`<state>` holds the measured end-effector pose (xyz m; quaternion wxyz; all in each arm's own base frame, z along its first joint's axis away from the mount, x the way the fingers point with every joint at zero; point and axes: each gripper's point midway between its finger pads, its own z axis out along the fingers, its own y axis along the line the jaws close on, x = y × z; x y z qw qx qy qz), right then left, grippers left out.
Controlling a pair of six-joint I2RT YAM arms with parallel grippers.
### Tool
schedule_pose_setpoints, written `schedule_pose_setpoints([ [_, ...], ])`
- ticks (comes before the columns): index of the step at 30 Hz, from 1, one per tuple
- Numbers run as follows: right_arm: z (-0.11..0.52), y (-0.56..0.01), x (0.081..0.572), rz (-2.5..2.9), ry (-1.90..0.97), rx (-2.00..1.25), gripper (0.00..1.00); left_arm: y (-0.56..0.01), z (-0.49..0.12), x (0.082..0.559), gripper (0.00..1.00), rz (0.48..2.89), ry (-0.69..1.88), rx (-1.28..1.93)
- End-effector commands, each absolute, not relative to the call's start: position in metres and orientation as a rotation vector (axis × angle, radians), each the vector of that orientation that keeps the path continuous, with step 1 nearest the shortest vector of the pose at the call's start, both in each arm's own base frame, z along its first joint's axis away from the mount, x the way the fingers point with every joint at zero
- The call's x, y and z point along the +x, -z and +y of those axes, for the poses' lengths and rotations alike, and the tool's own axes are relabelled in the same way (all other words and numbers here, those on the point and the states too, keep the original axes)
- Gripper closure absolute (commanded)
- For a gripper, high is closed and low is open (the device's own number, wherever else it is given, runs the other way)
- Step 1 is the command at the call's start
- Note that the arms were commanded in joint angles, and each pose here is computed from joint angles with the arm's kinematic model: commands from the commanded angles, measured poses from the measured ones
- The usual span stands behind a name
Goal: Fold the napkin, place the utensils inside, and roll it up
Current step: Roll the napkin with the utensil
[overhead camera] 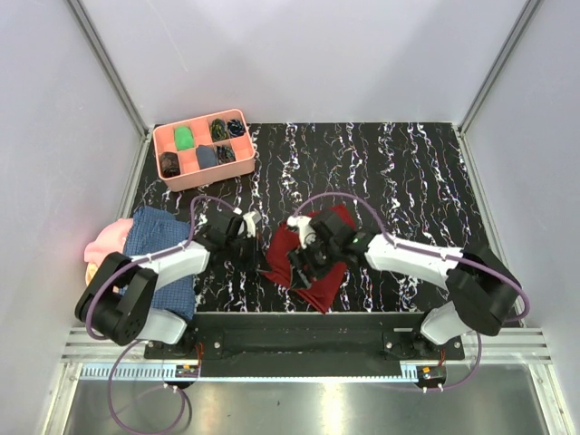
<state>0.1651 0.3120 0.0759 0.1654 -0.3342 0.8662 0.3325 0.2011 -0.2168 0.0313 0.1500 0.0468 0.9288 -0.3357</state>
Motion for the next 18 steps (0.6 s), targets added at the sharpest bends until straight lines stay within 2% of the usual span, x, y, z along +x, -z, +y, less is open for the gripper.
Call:
schedule_pose_setpoints([
  [1, 0.327, -0.094, 0.184, 2.275, -0.752, -0.927, 0.24, -0.036, -0.221, 0.201, 1.0, 2.694, 1.017, 0.136],
  [14, 0.341, -0.065, 0.145, 2.262, -0.621, -1.097, 0.26, -0.039, -0.223, 0.202, 1.0, 2.705, 1.058, 0.119],
  [18, 0.333, -0.046, 0.149, 2.307, -0.506, -1.075, 0.28, -0.039, -0.223, 0.201, 1.0, 2.707, 1.063, 0.116],
])
